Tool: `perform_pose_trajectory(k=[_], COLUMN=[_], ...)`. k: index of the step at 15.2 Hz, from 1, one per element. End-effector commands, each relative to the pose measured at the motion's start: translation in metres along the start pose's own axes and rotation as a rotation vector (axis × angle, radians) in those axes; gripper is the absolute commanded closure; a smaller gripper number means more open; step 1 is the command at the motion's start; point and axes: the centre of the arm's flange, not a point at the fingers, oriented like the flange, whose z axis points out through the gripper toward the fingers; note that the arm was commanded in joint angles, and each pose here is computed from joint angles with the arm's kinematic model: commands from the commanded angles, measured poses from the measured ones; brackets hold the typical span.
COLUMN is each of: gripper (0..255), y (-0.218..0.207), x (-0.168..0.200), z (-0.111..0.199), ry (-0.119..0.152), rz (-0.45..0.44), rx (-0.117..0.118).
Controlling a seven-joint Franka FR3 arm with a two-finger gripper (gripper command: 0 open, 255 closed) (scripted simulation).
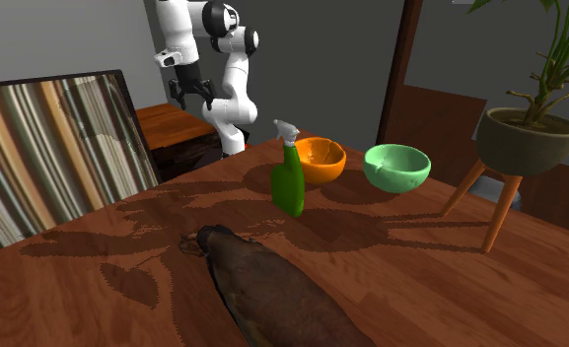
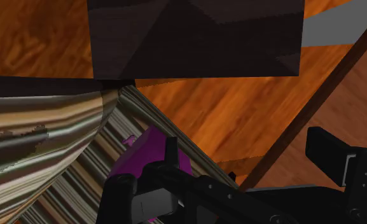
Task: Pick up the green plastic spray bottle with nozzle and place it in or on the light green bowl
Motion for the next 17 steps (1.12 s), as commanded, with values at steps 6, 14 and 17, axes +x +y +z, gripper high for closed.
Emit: perform_pose_trajectory(k=[6, 14, 17], gripper=[0, 0, 0], y=[-0.023, -0.073, -0.095], x=[0.047, 0.117, 0.141], z=[0.013, 0.026, 0.028], ry=[0.076, 0.198, 0.244], rz=[-0.126, -0.328, -0.403], rx=[0.020, 0.053, 0.065])
